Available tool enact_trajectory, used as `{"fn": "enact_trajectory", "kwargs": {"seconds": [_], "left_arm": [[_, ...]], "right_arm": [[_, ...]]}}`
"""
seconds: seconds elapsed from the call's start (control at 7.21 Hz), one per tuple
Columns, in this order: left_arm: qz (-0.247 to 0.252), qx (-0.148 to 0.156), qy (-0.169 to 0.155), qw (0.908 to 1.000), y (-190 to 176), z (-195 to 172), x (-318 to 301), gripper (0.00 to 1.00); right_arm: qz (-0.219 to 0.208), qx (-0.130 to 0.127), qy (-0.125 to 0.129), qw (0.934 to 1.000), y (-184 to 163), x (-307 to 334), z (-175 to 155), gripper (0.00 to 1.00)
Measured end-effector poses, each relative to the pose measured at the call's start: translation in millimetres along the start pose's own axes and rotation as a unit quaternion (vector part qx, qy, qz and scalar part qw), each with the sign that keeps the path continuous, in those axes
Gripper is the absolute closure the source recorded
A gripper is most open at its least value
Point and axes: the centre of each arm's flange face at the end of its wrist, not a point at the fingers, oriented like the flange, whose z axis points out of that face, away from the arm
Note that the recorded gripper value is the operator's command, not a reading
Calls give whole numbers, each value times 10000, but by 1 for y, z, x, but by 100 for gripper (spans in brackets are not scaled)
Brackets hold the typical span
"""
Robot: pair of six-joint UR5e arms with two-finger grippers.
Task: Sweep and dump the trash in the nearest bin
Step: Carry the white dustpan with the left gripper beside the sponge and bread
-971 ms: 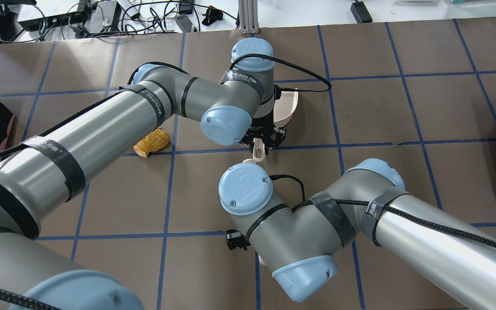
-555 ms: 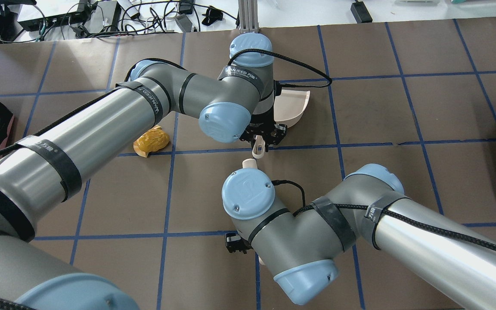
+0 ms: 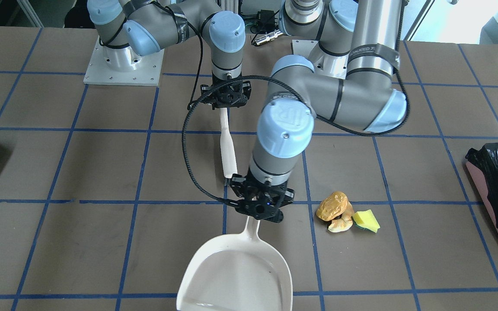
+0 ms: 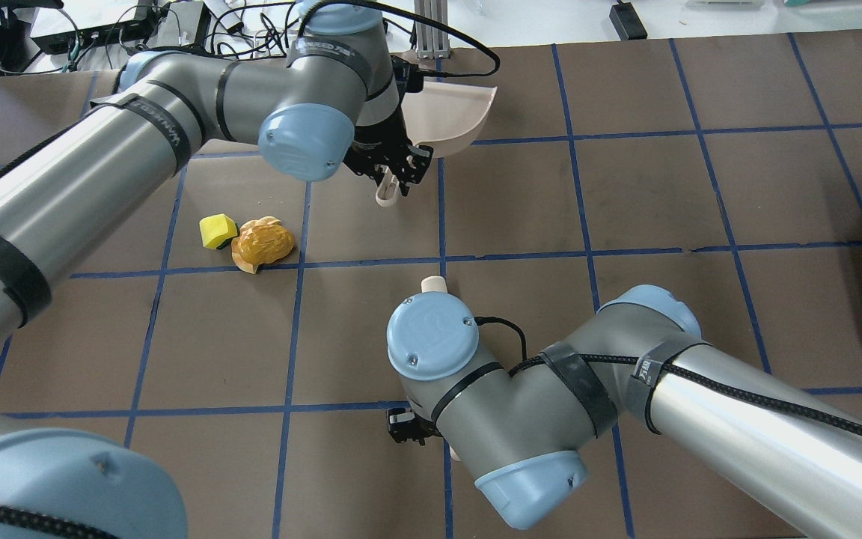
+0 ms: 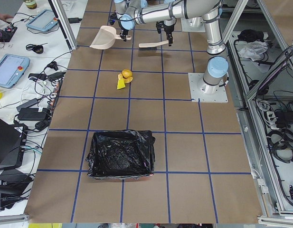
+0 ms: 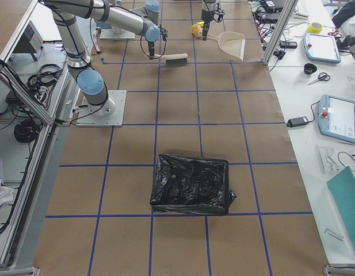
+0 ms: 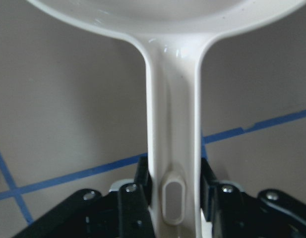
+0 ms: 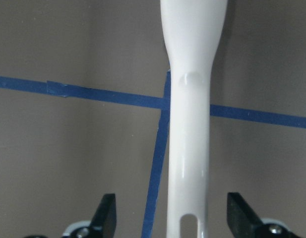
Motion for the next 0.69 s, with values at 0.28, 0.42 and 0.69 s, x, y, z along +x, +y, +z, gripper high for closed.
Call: {"fn": "enact_trajectory", "kwargs": {"seconds": [0.28, 0.42, 0.69], "left_arm": [[229, -48, -20, 9997, 8, -39, -104, 100], [421, -141, -29, 9990, 21, -59, -161, 100], [1067, -451, -216, 9930, 57, -85, -257, 100]], "right_arm": [[1, -22, 12, 10000, 0, 0, 0, 88], [3, -35, 21, 10000, 0, 0, 1, 100], [16, -46, 29, 10000, 1, 0, 0, 100]]}}
